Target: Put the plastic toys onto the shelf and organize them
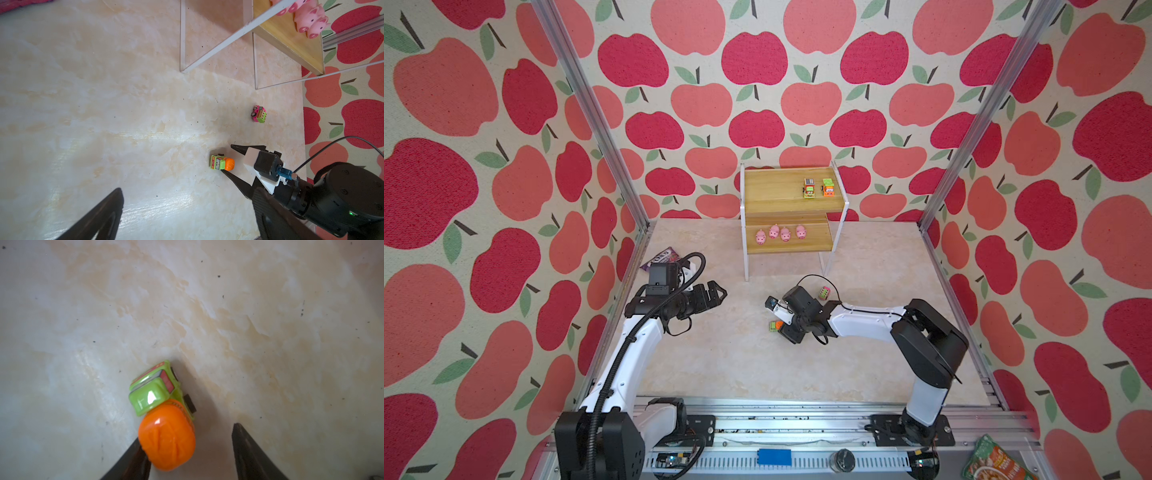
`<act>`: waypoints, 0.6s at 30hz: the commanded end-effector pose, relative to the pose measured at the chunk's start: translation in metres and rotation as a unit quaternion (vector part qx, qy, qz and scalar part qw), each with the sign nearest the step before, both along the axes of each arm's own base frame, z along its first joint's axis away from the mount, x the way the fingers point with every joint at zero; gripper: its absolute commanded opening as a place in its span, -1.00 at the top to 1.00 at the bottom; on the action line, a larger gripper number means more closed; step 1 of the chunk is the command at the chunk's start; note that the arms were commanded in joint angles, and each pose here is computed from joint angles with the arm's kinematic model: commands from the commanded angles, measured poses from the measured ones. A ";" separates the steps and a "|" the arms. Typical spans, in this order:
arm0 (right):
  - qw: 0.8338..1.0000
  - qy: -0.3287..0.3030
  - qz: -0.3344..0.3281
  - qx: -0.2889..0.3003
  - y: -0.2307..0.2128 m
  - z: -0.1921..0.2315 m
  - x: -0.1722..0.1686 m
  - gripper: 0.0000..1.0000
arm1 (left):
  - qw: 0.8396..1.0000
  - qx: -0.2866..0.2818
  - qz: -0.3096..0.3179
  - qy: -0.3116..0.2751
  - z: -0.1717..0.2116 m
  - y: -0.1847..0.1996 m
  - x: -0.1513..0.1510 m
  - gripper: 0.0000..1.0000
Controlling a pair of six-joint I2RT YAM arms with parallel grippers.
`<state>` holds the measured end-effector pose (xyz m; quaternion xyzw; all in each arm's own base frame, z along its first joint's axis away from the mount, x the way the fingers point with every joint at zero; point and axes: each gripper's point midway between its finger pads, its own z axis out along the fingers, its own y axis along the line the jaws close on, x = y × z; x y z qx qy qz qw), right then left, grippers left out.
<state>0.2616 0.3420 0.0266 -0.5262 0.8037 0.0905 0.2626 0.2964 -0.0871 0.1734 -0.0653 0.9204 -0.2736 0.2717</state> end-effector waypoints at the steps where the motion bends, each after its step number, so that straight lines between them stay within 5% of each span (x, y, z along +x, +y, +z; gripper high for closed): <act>1: 0.999 0.018 -0.032 -0.016 -0.018 -0.016 0.005 -0.25 | 1.000 0.019 -0.017 -0.012 -0.001 -0.003 0.002 -0.98; 12: 0.998 0.002 -0.053 0.020 -0.015 0.005 0.030 -0.25 | 0.993 0.056 -0.090 -0.043 -0.001 -0.038 -0.012 -0.98; 18: 0.992 -0.028 -0.097 0.074 -0.029 0.047 0.041 -0.29 | 0.976 0.077 -0.179 -0.095 -0.005 -0.083 -0.029 -0.98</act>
